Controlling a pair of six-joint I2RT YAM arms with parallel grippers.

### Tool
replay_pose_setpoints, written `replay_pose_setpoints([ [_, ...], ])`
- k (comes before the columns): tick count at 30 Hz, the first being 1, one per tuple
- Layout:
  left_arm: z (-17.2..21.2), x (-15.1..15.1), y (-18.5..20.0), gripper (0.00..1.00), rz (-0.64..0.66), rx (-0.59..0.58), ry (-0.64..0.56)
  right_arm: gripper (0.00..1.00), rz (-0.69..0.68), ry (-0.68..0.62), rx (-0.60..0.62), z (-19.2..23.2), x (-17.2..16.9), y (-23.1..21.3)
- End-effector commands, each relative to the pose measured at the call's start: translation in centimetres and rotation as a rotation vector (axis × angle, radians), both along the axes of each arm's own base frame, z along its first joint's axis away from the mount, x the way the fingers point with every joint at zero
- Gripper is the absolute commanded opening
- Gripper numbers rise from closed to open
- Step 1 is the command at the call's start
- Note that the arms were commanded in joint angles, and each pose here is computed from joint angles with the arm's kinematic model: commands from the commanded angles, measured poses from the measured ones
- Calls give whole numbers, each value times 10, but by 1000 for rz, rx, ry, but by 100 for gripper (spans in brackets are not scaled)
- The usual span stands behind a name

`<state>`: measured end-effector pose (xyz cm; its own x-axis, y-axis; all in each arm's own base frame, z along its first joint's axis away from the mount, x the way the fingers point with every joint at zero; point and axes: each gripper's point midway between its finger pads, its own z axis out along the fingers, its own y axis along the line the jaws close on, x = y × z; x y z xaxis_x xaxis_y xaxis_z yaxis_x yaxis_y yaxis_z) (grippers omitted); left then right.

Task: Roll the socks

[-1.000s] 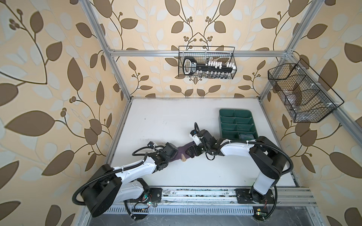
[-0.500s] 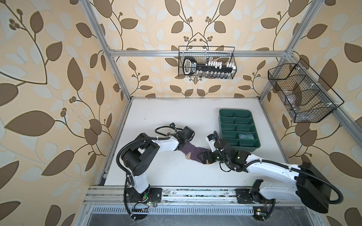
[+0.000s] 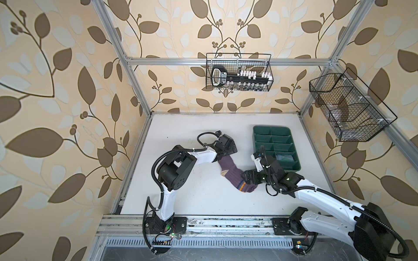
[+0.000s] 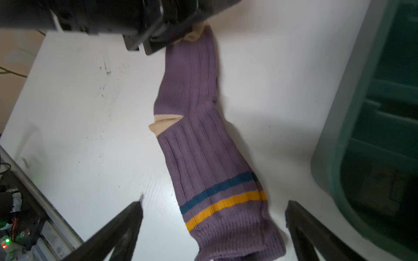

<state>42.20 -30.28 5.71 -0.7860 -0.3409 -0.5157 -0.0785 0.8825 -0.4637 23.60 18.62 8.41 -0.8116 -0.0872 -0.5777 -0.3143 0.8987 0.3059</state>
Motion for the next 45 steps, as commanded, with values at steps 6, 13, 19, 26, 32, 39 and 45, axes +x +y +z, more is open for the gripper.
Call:
replay_pose_setpoints([
  [6, 142, -8, 18, 99, -129, -4, -202, 100, 46, 114, -81, -45, -7, 1],
  [13, 191, -64, 65, 99, -56, -87, -271, 100, 78, 170, -146, -72, -14, 6],
  [19, 185, -86, 103, 99, 6, -14, -304, 100, 137, 147, -178, -70, -26, 24],
  [26, 182, -63, 87, 99, -52, 49, -296, 100, 136, 90, -155, -44, -20, 36],
  [32, 196, -53, 74, 99, -78, 33, -304, 100, 100, 20, -143, -16, -9, 33],
  [39, 209, -54, 76, 99, -87, 36, -337, 100, -4, -43, -51, 16, 17, 23],
  [45, 218, -70, 54, 99, -242, -90, -277, 100, 32, -57, -3, 31, 16, 26],
])
